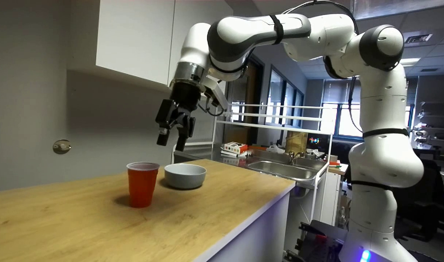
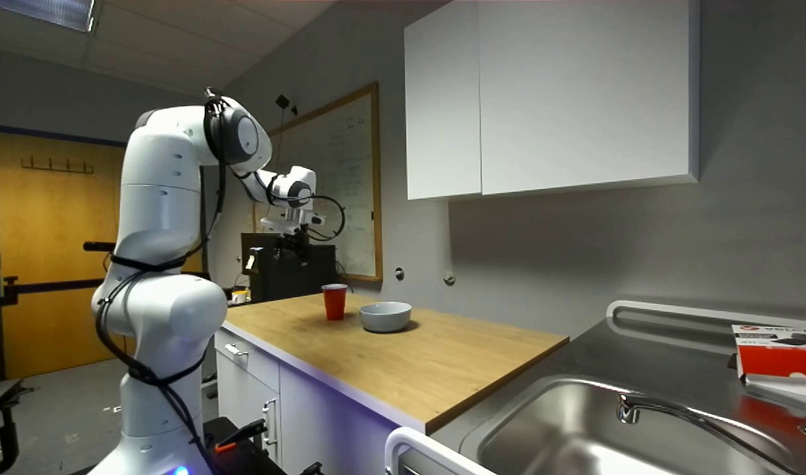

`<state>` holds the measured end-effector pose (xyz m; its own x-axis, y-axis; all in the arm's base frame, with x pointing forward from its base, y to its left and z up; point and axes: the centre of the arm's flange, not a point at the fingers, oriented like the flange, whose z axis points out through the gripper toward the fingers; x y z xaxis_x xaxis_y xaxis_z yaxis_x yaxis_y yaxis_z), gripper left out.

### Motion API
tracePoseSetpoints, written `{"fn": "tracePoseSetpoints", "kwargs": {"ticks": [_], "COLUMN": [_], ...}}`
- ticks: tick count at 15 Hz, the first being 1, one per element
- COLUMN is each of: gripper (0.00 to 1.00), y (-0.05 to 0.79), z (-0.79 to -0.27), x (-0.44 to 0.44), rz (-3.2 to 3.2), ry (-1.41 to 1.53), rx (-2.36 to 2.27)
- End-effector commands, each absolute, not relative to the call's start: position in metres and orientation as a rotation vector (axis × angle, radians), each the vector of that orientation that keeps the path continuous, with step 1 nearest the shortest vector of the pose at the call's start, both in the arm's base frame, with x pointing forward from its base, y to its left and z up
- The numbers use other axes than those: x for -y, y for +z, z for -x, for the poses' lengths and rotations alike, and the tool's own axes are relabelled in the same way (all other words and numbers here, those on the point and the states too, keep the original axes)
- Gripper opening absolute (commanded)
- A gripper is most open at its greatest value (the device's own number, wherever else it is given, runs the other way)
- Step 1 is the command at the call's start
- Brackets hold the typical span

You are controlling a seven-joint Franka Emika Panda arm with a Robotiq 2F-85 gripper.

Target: Pour the contents of the cup into the bowl

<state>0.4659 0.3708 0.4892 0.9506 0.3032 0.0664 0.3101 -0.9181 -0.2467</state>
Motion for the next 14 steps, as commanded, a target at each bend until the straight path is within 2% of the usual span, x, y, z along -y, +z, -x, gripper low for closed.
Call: {"fn": "tracePoseSetpoints", "kwargs": {"ticks": [1, 7, 14], "gripper": [1.0, 1.0, 1.0], "y": [0.497, 0.49, 0.482], "z": [-0.494, -0.529, -0.586], "x": [-0.425, -0.475, -0.453], "rz": [2.875, 2.942, 3.056], "ry": [-0.067, -0.163, -0.151], "rx": [0.584, 0.751, 0.678]}}
